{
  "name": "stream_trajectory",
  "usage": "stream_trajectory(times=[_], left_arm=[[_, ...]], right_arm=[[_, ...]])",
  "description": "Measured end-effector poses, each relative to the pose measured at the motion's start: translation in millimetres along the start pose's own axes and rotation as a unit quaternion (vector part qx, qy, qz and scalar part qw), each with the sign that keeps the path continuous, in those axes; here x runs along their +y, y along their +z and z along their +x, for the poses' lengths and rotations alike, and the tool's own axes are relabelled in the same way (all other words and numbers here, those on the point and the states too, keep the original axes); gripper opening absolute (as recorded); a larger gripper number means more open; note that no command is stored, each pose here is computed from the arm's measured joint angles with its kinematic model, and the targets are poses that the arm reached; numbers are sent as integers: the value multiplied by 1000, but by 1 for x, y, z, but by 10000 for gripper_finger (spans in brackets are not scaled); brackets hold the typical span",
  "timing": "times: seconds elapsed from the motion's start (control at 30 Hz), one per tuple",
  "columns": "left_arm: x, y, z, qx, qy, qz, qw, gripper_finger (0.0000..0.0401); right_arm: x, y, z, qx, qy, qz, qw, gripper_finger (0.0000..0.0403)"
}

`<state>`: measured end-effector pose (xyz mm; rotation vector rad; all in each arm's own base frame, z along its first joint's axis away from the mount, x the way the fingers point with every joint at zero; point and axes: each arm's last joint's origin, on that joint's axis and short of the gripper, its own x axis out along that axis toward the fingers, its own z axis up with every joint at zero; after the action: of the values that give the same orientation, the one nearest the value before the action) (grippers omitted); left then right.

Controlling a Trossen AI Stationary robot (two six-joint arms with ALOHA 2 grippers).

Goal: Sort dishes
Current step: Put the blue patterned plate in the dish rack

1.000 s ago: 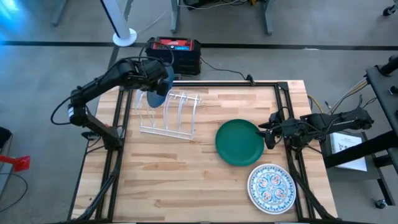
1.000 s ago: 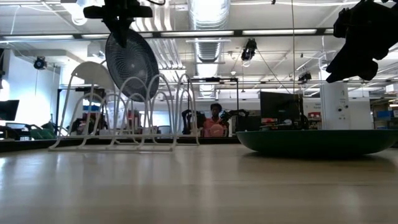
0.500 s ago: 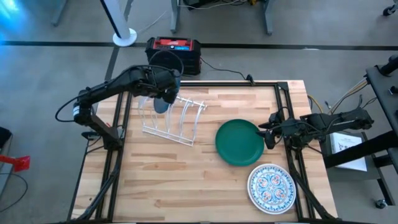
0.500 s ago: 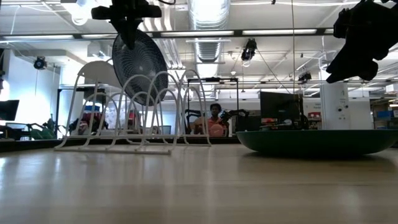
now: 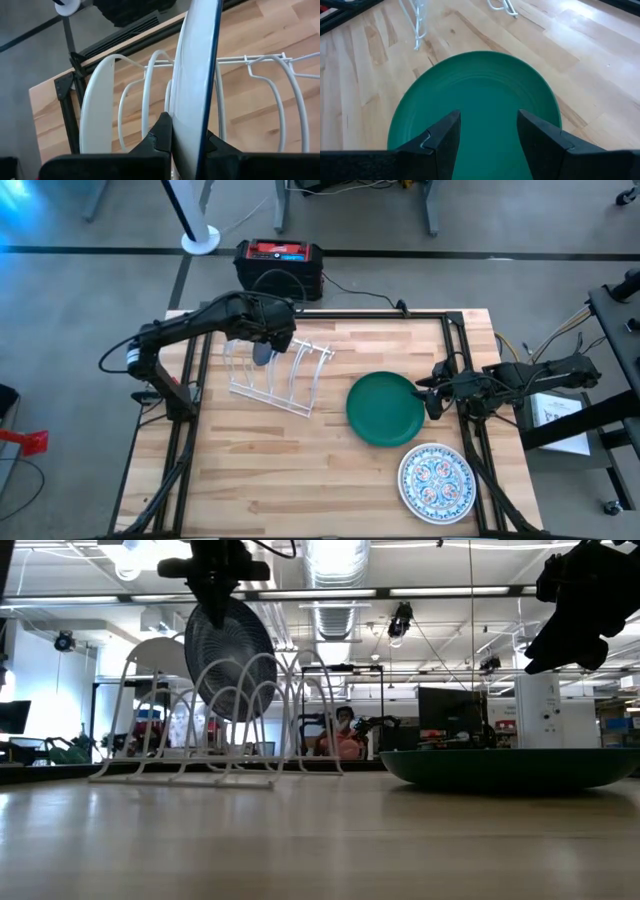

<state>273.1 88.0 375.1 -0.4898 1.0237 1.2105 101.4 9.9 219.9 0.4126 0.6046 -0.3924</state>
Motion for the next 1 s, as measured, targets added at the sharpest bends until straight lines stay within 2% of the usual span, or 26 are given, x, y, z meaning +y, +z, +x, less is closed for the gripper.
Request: stream_trajectory(times=[1.0], left_arm=[[-49,-20,17,23,15,80,996,5]], right_arm=[[0,0,0,0,1,0,1000,186]])
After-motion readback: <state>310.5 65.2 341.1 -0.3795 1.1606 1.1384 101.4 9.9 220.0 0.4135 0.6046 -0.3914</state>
